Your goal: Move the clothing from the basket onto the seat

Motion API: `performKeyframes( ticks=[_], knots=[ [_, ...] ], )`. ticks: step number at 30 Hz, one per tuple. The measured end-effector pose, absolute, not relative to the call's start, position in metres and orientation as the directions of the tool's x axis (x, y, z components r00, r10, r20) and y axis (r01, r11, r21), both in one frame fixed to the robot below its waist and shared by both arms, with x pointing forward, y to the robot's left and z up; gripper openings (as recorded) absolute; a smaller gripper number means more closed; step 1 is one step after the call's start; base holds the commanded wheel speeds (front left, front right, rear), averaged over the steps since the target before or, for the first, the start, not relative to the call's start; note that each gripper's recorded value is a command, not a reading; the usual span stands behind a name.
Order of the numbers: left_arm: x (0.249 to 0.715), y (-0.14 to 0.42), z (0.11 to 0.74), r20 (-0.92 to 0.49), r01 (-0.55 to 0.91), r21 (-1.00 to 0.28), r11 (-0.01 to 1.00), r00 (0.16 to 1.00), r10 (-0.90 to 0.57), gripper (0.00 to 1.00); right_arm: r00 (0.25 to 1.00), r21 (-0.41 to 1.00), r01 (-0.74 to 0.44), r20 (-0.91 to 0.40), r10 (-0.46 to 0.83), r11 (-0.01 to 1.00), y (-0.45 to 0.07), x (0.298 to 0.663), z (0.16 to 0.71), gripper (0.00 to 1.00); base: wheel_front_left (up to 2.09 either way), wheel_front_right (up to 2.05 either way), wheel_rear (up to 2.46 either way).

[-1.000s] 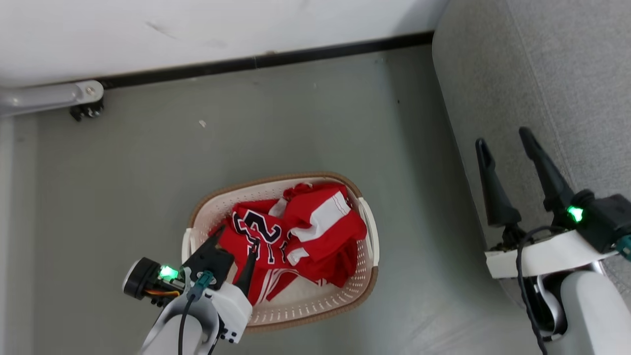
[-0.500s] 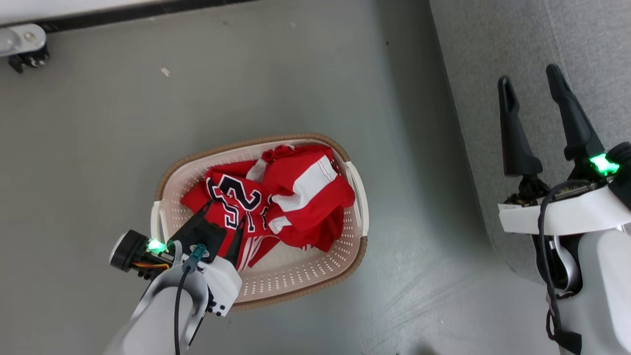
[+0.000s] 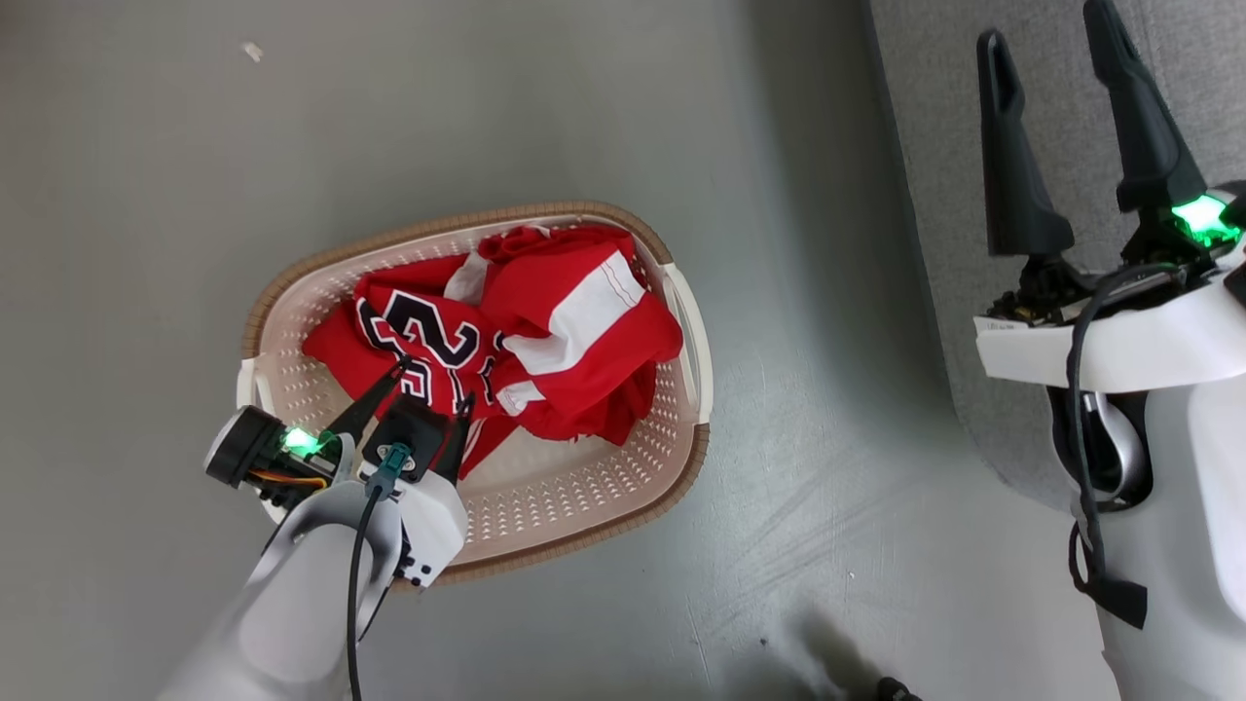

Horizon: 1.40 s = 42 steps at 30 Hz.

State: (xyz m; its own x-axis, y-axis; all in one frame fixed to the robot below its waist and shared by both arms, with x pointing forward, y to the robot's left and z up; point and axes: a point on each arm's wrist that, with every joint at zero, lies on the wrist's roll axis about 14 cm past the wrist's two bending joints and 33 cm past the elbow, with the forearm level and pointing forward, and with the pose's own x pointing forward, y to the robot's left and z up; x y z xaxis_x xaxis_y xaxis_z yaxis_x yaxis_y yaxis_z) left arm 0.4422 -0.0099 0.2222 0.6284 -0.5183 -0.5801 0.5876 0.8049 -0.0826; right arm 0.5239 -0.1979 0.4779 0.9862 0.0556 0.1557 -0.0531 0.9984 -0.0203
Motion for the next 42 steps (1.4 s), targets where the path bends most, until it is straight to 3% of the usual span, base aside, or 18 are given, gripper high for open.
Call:
performKeyframes(
  ticks=[42],
  knots=[
    [0.447,-0.010,0.122,-0.741,0.737,0.004,0.676,0.456,-0.493,1.00,0.992,0.000,-0.061,0.111,0.060,0.998,-0.206,0.557,0.434,1.00,0.00,0.00,0.00]
  ],
)
